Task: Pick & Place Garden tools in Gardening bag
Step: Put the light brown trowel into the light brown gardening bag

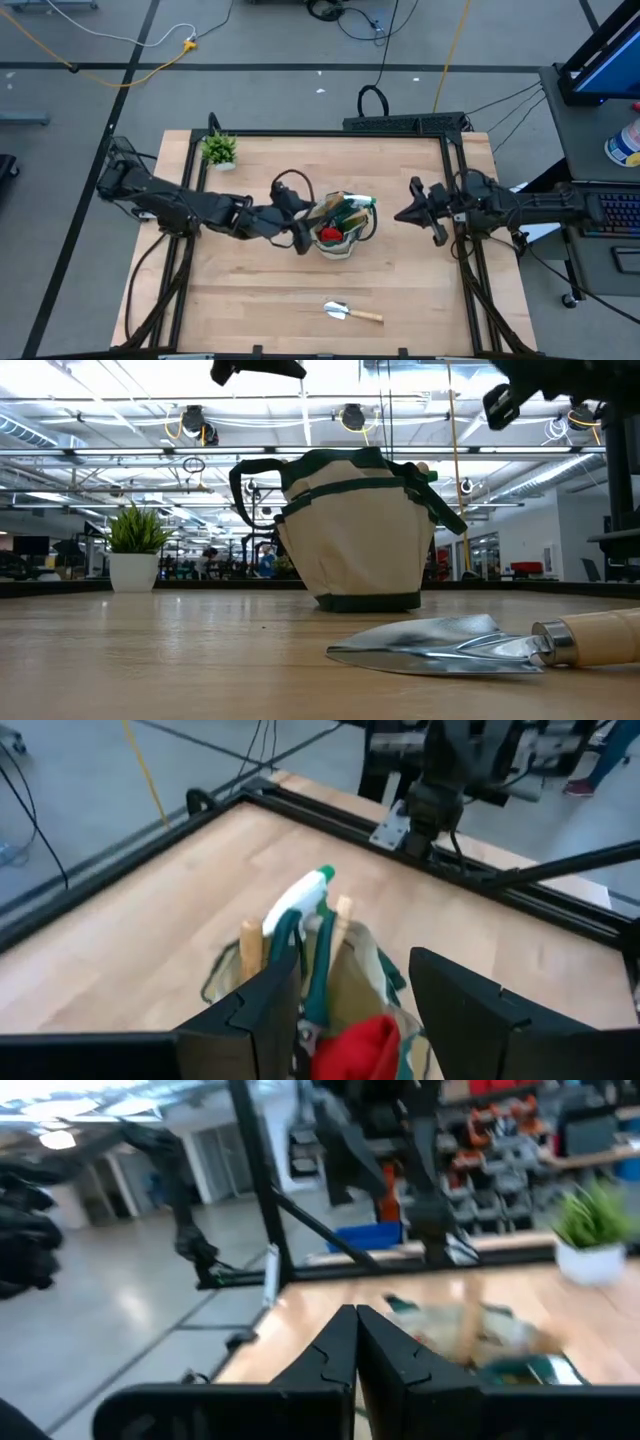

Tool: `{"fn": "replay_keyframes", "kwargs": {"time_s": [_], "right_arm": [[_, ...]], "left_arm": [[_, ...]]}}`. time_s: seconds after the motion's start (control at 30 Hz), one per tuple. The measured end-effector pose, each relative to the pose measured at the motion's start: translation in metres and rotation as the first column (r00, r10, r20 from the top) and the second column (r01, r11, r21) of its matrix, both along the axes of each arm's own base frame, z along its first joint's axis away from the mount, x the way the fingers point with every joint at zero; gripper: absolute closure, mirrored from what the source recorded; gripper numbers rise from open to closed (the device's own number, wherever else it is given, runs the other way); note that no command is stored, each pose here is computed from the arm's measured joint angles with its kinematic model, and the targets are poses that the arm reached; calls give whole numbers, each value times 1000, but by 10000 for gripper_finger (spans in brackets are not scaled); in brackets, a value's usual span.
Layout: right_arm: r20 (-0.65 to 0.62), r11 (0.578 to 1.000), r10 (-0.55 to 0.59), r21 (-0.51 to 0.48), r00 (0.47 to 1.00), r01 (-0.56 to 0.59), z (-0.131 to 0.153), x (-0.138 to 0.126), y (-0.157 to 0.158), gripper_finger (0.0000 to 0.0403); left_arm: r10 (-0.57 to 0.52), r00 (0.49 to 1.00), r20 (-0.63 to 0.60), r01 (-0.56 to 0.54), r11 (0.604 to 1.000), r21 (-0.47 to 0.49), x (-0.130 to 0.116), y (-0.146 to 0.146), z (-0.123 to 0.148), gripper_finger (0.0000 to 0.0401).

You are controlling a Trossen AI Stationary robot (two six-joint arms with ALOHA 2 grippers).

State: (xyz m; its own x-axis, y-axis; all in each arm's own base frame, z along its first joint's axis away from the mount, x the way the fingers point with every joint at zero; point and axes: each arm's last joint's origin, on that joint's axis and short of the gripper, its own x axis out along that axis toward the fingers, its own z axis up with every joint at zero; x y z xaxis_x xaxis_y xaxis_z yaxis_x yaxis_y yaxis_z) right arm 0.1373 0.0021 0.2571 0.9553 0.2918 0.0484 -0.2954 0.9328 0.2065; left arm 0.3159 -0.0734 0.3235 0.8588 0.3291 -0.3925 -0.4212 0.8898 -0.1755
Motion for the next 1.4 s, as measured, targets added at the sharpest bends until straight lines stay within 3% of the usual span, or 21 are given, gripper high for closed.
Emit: {"fn": "replay_keyframes", "kwargs": {"time_s": [0.23, 0.43, 0.63, 0.9, 1.07, 1.4], "right_arm": [[85, 997, 80, -3, 993, -80, 8, -1, 14, 403], [112, 999, 41, 24, 993, -44, 10, 2, 29, 403], [169, 1000, 18, 11, 985, -20, 12, 9, 49, 403], [143, 997, -10, -69, 990, 20, 26, 30, 81, 403], [80, 991, 36, -128, 996, -26, 39, 48, 105, 403], [-231, 976, 75, -184, 970, -119, 61, 76, 161, 403]], "left_arm": [[-6, 998, -64, 7, 1000, 18, -4, -5, -8, 205], [54, 997, -61, -52, 998, 30, -19, -12, -21, 205], [17, 999, -39, -17, 1000, -3, -45, -26, -35, 205], [-22, 999, 31, 23, 999, -23, -87, -48, -43, 205], [-58, 997, 49, 59, 998, -21, -109, -57, -47, 205], [-89, 994, 55, 90, 996, -16, -129, -73, -61, 205]]}}
